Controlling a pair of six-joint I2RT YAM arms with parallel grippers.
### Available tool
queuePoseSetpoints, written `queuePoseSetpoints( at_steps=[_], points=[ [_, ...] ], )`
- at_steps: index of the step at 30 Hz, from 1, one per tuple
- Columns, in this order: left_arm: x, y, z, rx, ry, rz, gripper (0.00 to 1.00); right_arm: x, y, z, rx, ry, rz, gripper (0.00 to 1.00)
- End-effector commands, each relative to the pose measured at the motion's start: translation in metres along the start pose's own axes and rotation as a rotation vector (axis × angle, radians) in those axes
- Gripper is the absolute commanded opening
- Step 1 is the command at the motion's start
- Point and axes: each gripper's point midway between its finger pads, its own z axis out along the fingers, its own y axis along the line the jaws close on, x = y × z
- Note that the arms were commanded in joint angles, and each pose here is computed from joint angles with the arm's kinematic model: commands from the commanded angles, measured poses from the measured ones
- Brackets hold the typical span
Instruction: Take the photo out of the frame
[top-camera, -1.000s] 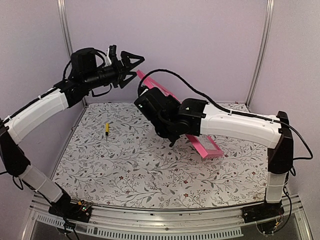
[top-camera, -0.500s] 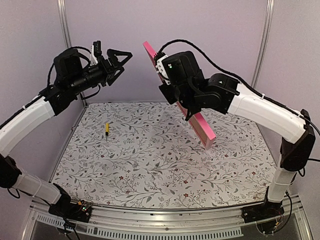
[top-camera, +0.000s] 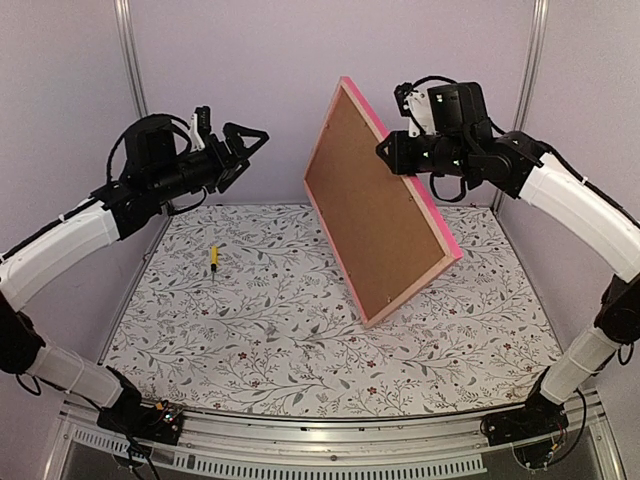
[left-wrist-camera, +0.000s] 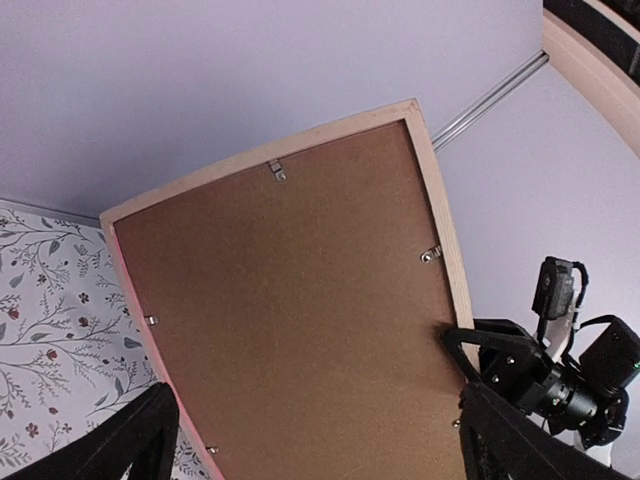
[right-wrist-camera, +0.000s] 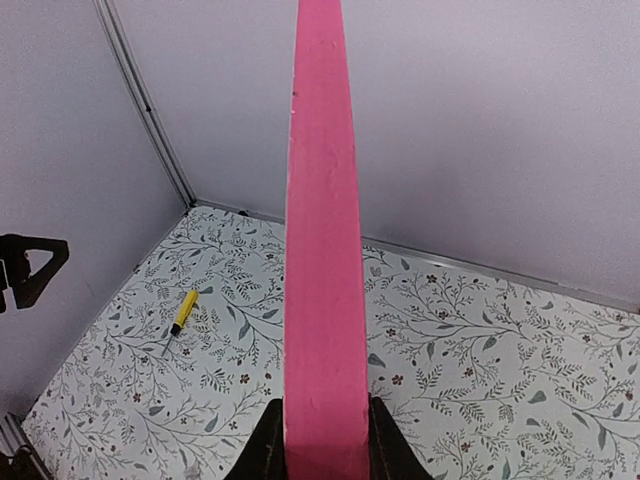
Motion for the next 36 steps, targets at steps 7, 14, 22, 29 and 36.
queuePoseSetpoints(
  at_steps=[7,14,22,29,36],
  points=[
    [0.039,0.056,0.023,-0.088,0.129,-0.052,0.99,-0.038,-0.049,-0.046,-0.415,-0.175,0.567,0.0],
    [0.073,0.082,0.04,-0.108,0.235,-0.079,0.99,0.025,-0.089,-0.037,-0.48,-0.105,0.821,0.0],
    [0.108,0.107,0.048,-0.118,0.329,-0.083,0.99,0.098,-0.108,-0.027,-0.458,-0.048,0.919,0.0],
    [0.145,0.13,0.049,-0.144,0.409,-0.084,0.99,0.171,-0.118,-0.024,-0.489,0.0,1.009,0.0],
    [0.189,0.15,0.053,-0.181,0.502,-0.081,0.99,0.216,-0.13,-0.027,-0.503,-0.029,1.072,0.0]
  ],
)
